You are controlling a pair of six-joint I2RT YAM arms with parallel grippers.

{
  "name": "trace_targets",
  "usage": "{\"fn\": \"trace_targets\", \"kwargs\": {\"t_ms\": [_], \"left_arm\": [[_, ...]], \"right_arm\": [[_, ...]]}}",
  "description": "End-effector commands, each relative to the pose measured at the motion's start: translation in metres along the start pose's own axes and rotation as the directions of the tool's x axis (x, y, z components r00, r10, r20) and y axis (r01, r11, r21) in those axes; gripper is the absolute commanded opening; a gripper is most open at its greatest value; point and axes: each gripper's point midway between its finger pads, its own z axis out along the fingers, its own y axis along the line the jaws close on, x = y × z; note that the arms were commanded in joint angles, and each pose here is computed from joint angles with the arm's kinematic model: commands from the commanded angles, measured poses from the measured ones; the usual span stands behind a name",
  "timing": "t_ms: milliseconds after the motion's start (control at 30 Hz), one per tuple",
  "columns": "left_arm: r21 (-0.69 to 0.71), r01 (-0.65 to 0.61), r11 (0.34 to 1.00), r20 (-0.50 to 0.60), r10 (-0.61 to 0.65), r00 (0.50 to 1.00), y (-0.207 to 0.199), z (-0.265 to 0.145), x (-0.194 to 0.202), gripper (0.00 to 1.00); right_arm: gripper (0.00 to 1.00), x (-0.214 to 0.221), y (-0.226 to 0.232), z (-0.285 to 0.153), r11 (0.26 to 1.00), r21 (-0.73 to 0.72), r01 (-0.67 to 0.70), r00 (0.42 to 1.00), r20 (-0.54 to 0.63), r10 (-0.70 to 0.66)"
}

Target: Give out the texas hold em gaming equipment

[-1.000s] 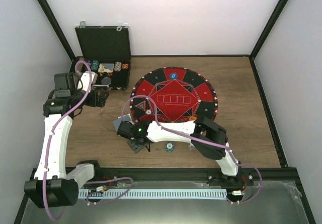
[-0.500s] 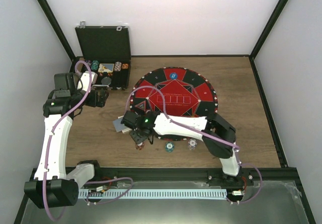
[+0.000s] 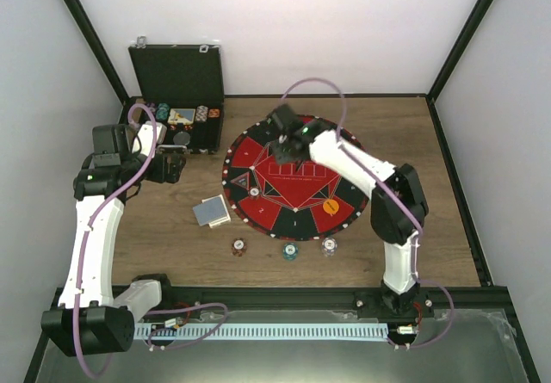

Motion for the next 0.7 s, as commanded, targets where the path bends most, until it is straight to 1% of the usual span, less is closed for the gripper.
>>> {"fn": "trace_targets", "kwargs": {"t_ms": [0, 133, 200, 300, 467, 667], "left_arm": [[-0.004, -0.011, 1.000, 0.017, 0.011, 1.000, 0.001, -0.007, -0.008, 1.00], [-0.004, -0.015, 1.000, 0.009, 0.015, 1.000, 0.001, -0.005, -0.008, 1.00], [-0.005, -0.014, 1.000, 0.003, 0.014, 1.000, 0.002, -0.004, -0.007, 1.00], [0.001, -0.012, 1.000, -0.002, 0.012, 1.000, 0.002, -0.001, -0.007, 1.00], [0.006, -0.010, 1.000, -0.006, 0.010, 1.000, 0.002, 0.001, -0.007, 1.00], [0.009, -0.009, 1.000, -0.008, 0.009, 1.000, 0.002, 0.004, -0.006, 1.00]], "right_arm": [[0.05, -0.065, -0.075, 0.006, 0.988, 0.130, -0.088, 0.991, 0.116, 0.073], [0.07, -0.088, -0.122, 0.037, 0.970, 0.191, -0.151, 0.984, 0.123, 0.129], [0.07, -0.091, -0.139, 0.055, 0.963, 0.202, -0.178, 0.981, 0.109, 0.158], [0.08, -0.089, -0.151, 0.081, 0.960, 0.193, -0.205, 0.978, 0.087, 0.191], [0.08, -0.075, -0.149, 0.121, 0.963, 0.173, -0.205, 0.979, 0.033, 0.203], [0.09, -0.065, -0.143, 0.146, 0.967, 0.151, -0.206, 0.978, -0.004, 0.209]]}}
